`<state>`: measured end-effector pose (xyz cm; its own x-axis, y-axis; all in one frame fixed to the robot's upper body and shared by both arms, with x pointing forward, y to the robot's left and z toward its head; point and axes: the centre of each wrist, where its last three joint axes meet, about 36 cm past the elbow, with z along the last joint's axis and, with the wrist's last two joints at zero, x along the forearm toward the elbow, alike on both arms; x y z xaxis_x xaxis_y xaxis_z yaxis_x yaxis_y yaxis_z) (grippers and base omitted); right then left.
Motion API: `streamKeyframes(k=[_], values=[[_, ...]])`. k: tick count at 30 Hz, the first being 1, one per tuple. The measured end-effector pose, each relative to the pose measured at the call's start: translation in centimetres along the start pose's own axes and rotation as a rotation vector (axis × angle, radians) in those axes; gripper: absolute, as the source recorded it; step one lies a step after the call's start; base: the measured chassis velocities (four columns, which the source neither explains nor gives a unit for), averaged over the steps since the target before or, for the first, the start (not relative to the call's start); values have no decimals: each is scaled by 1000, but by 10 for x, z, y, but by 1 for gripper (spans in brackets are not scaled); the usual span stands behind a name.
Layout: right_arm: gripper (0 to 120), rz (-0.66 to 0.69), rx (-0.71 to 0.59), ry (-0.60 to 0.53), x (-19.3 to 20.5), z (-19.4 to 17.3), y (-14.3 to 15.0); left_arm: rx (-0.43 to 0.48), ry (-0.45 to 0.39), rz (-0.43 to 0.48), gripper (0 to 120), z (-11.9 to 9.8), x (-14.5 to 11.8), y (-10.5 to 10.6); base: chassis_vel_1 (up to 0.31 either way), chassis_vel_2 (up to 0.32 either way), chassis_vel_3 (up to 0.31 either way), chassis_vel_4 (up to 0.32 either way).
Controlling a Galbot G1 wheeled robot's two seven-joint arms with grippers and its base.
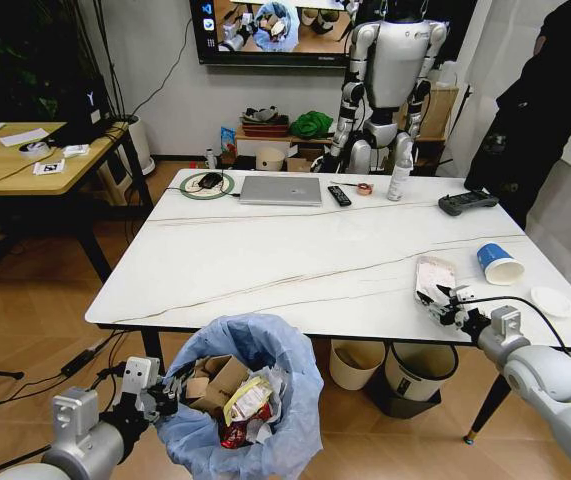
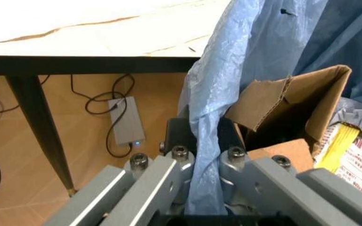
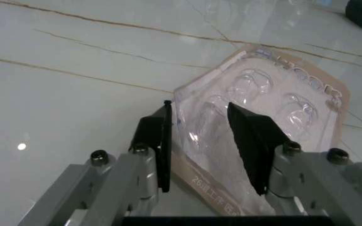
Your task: Pick up the trash bin and place the trash from the table into it.
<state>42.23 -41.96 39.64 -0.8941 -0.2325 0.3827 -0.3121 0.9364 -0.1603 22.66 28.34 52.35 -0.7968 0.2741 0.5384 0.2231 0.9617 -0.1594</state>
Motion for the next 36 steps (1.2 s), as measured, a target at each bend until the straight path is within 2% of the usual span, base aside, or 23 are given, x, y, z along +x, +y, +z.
streamKeyframes(k=[1,4,6,8,10,29,36], values=[[30,0,0,0,0,0,0,0,0,0,0,0,0,0,0,0,0,0],[17,-5,-2,3,0,-2,-1,0,0,0,0,0,0,0,0,0,0,0],[15,-6,-4,4,-1,-2,-1,0,-1,0,0,0,0,0,0,0,0,0],[5,-11,0,10,0,-3,-1,1,-1,0,0,0,0,0,0,0,0,0],[0,-15,4,14,0,-3,-1,1,-2,0,0,0,0,0,0,0,0,0],[0,-29,0,20,-2,-8,-3,3,-5,1,0,-1,0,0,0,0,0,0],[0,-25,-1,-34,2,-22,-4,3,-4,3,0,-1,0,0,0,0,0,0]])
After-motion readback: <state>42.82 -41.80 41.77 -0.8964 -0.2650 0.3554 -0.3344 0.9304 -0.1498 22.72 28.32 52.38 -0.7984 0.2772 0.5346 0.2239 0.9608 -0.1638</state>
